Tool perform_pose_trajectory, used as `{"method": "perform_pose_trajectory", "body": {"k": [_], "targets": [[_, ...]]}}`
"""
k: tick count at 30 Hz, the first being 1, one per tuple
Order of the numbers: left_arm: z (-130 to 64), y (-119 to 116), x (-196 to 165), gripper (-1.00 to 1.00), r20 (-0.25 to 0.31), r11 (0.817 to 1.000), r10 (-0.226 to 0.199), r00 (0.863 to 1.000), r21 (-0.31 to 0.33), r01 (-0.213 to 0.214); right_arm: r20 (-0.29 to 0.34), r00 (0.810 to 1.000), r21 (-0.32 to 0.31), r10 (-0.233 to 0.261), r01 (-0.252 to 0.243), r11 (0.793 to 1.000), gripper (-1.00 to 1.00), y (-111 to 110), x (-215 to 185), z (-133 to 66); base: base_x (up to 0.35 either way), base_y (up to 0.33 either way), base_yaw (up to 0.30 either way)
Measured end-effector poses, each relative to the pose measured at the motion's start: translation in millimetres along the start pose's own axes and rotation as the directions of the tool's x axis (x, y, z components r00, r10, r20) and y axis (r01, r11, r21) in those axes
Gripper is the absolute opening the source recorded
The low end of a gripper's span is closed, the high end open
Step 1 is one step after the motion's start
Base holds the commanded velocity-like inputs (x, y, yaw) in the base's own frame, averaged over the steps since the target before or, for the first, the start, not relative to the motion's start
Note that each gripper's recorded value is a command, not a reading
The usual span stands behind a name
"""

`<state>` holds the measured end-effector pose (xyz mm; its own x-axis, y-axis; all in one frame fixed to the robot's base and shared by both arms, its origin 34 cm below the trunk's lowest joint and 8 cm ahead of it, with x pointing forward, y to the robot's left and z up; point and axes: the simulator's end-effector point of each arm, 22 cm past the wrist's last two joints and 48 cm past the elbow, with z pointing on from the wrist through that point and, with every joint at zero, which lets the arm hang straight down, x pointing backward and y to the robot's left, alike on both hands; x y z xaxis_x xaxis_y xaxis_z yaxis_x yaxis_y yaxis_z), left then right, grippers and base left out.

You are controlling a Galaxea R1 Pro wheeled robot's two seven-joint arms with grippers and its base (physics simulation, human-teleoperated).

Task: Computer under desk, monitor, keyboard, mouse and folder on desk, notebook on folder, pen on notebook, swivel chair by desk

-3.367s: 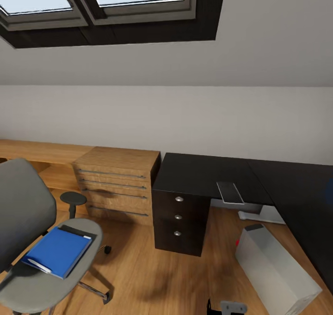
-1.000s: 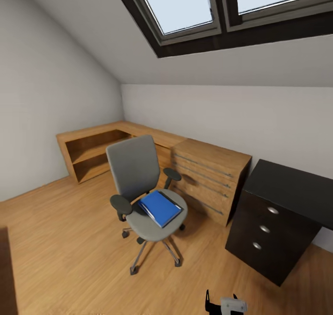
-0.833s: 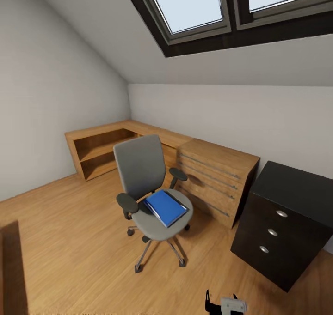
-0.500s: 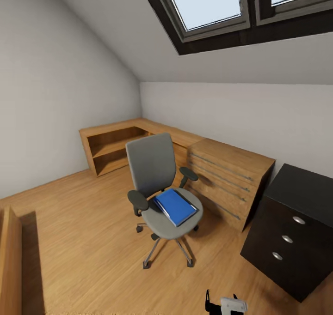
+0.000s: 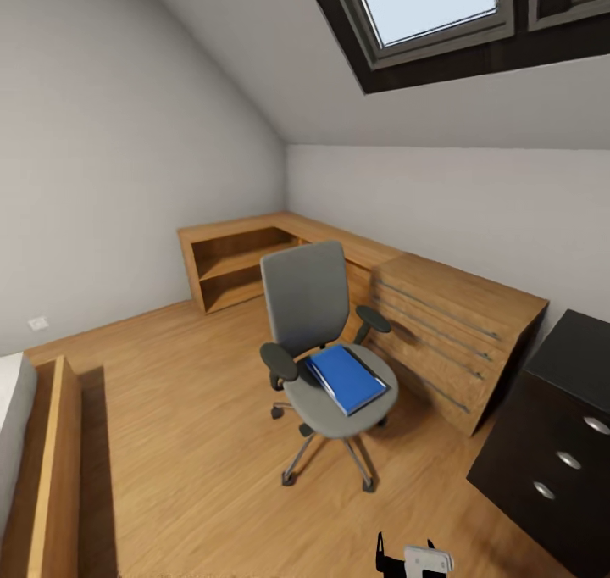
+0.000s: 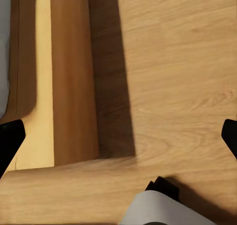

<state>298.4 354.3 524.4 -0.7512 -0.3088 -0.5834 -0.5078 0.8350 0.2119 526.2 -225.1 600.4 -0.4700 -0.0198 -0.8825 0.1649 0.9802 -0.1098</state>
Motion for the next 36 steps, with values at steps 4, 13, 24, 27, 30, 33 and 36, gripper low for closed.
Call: {"method": "perform_pose_trajectory", "body": {"k": [4, 13, 24, 27, 30, 33, 36], "targets": [[-0.1, 1, 2, 1.0, -0.004, 1.0, 0.002, 1.0, -0.002, -0.002, -0.005, 1.0, 0.001, -0.001, 0.001, 1.0, 1.0, -1, 2, -0.1, 0.098, -0.029, 0.197], [-0.3, 1, 4, 1.0, -0.01, 1.0, 0.007, 1.0, -0.003, -0.007, -0.015, 1.0, -0.007, -0.006, 0.006, 1.0, 1.0, 1, 6, -0.4, 0.133, -0.149, 0.116], [-0.8, 0, 5, 1.0, -0.011, 1.0, 0.008, 1.0, -0.001, -0.008, -0.007, 1.0, -0.003, -0.014, 0.013, 1.0, 1.0, -6, 6, 1.4, 0.008, -0.009, 0.004], [-0.8, 0, 5, 1.0, -0.011, 1.0, 0.009, 1.0, -0.001, -0.009, 0.015, 1.0, -0.013, -0.011, 0.011, 1.0, 1.0, -2, -3, 5.4, 0.0, 0.0, 0.0], [-0.6, 0, 4, 1.0, -0.009, 1.0, 0.009, 1.0, 0.0, -0.009, 0.086, 0.996, -0.008, 0.022, -0.021, 1.0, 1.0, 1, -37, 20.8, 0.0, 0.0, 0.0], [-0.4, 1, 4, 1.0, -0.008, 1.0, 0.009, 1.0, -0.001, -0.009, 0.149, 0.988, -0.006, 0.05, -0.049, 0.999, 1.0, 6, -79, 39.6, 0.045, 0.0, 0.0], [-0.2, 1, 4, 1.0, -0.007, 1.0, 0.01, 1.0, -0.001, -0.01, 0.149, 0.988, -0.004, 0.04, -0.04, 0.999, 1.0, 9, -121, 64.7, 0.215, 0.0, 0.0]]}}
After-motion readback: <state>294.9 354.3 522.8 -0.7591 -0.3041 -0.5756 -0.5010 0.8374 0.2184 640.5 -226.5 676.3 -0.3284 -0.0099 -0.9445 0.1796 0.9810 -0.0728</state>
